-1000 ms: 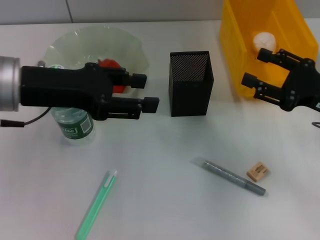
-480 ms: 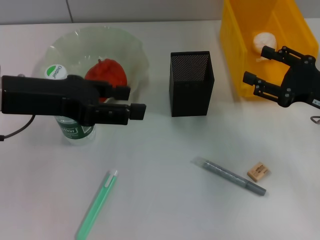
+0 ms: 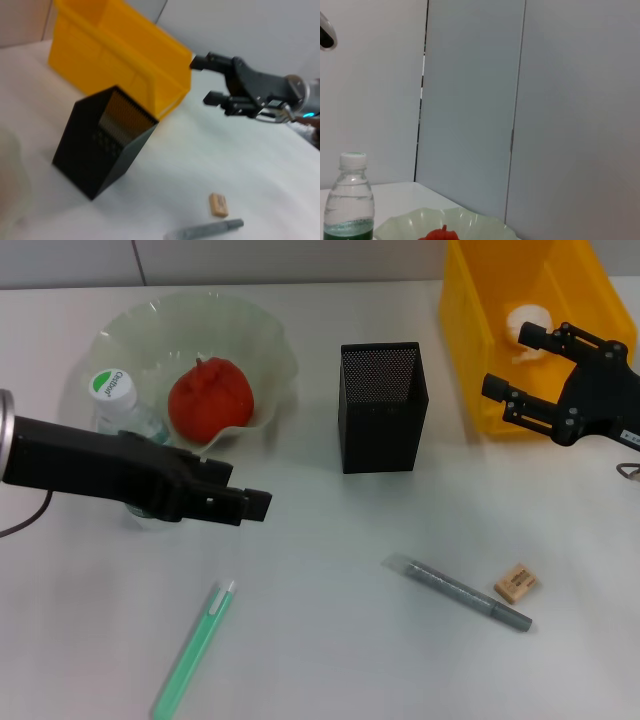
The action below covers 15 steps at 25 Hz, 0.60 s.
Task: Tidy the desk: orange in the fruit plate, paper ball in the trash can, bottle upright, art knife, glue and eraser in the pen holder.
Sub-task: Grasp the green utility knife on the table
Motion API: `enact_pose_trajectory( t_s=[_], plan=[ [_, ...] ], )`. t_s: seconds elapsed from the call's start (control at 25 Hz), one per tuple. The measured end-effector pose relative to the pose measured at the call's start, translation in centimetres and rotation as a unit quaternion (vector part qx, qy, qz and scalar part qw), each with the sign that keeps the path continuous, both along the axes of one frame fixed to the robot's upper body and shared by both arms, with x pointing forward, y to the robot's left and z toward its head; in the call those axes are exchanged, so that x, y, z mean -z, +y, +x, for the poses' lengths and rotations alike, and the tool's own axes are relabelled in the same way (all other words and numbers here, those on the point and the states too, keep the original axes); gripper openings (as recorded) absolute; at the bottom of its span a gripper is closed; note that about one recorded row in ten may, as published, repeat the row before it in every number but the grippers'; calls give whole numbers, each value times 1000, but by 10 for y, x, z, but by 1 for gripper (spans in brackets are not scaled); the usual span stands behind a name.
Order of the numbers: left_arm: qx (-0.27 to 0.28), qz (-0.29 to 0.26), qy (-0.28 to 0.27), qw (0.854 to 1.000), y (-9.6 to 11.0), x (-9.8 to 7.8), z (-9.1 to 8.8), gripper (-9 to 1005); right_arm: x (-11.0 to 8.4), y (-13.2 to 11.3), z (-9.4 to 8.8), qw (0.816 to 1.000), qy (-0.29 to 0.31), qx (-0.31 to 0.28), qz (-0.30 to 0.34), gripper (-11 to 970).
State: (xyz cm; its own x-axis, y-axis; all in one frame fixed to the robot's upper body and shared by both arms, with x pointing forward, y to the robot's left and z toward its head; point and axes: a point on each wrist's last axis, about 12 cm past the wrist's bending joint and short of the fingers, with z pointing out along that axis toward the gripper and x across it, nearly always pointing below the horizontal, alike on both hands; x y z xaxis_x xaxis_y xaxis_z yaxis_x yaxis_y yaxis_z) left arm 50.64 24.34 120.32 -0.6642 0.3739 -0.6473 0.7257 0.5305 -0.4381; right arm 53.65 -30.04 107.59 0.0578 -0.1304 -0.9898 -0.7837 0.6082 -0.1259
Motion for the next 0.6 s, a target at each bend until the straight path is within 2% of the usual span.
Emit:
enact_pose_trajectory(
  t_s=[0.16,0.4,0.6],
  plan=[
    [-16,24,32,999,-1,-4,-7,679,-1,1,2,1000,-3,-1,-2,740],
    [-4,76,62,995,-16,6,-5,678,-2,1,3,1000,-7,-2,-4,740],
    [-5,108,61,992,-22,14,0,678,-1,2,2,1000,-6,-2,0,740]
  ],
)
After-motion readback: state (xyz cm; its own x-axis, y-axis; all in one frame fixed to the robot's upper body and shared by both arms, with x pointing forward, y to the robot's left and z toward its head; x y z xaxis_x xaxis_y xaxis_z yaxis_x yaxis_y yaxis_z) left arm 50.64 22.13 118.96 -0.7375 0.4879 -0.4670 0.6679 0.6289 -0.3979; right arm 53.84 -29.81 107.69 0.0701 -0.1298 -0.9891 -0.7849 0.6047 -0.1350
